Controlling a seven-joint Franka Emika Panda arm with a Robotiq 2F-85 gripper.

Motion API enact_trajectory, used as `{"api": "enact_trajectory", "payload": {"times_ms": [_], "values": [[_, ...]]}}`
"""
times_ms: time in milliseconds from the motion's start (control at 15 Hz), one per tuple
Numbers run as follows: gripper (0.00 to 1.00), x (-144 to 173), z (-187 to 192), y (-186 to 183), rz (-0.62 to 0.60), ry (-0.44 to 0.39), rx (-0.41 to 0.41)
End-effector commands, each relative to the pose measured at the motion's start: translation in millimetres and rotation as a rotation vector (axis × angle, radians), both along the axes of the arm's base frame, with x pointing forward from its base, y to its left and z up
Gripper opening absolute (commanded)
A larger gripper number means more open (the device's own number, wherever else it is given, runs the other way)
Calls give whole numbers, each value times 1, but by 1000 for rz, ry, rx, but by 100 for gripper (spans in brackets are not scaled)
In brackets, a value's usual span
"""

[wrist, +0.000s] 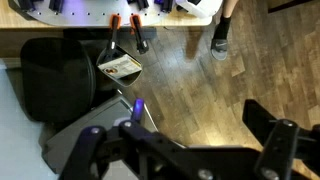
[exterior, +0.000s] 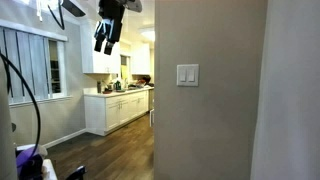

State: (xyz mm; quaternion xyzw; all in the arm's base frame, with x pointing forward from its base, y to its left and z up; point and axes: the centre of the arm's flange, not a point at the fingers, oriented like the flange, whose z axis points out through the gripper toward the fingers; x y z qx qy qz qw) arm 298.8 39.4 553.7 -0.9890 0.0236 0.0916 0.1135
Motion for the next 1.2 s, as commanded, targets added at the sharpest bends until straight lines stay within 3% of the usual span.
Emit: {"api": "enact_trajectory", "payload": {"times_ms": [0,333,400,467,600,1133], "values": [[100,0,0,0,0,0,0],[100,0,0,0,0,0,0],[75,1,0,0,-12,-6,16],[74,2,1,-1,-25,-14,36],[60,6,1,-1,-61,-36,70],[9,87,4,-26,-470,-240,198]]}}
